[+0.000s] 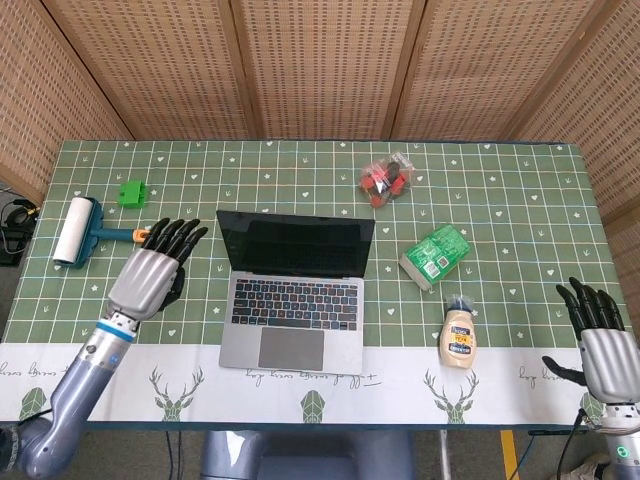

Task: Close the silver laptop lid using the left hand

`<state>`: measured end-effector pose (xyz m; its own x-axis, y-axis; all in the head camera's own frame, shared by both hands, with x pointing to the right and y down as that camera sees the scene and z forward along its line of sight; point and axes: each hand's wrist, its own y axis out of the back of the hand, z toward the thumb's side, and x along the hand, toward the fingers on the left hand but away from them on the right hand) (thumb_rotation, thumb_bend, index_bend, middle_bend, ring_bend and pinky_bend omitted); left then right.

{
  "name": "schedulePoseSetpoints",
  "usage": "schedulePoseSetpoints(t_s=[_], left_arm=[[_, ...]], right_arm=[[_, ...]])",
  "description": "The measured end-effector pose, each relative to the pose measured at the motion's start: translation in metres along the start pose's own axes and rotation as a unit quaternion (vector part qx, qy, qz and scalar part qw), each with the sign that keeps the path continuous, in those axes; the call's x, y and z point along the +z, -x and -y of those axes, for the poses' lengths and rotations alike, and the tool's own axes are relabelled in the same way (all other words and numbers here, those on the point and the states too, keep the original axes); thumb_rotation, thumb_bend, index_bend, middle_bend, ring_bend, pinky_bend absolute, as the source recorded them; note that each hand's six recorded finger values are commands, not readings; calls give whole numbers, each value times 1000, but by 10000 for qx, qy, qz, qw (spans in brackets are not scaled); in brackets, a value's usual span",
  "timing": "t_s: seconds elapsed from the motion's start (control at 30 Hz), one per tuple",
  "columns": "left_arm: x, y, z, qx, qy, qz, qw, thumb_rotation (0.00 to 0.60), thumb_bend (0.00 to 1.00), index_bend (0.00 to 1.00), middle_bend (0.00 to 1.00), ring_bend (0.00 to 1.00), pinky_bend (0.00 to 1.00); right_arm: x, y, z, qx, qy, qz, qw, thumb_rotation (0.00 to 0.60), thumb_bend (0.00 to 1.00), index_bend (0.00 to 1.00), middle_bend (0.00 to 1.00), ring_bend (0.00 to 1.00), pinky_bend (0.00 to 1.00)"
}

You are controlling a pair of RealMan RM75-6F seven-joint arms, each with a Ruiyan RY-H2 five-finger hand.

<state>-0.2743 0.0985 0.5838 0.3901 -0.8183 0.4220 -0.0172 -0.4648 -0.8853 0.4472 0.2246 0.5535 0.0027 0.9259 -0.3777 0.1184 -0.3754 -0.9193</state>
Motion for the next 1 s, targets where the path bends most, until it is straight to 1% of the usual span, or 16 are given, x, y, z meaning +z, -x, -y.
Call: schedulePoseSetpoints(t_s=[0.17,0.37,0.53,0.77,1.0], left_arm=[[23,-38,-11,-98,-58,245,9996,600,993,51,0,0,61],[46,-80,-21,-282,-23,389,9988,600,1000,60,0,0,68],[63,-111,-25,-460,4,483,9978,600,1000,78,0,0,74],[86,-138,-23,-638,37,536,9965,600,1000,104,0,0,116],[95,-150,-17,-787,39,471,9958,600,1000,138,0,13,145]], right_arm=[[-7,3,0,26,52,120,9999,600,15,0,0,0,0],[-17,7,-2,21,124,261,9996,600,15,0,0,0,0],[-21,9,-5,-9,177,324,9993,600,15,0,0,0,0],[-26,9,-8,-38,254,365,9990,600,16,0,0,0,0],[-28,10,-8,-13,293,391,9988,600,16,0,0,0,0]])
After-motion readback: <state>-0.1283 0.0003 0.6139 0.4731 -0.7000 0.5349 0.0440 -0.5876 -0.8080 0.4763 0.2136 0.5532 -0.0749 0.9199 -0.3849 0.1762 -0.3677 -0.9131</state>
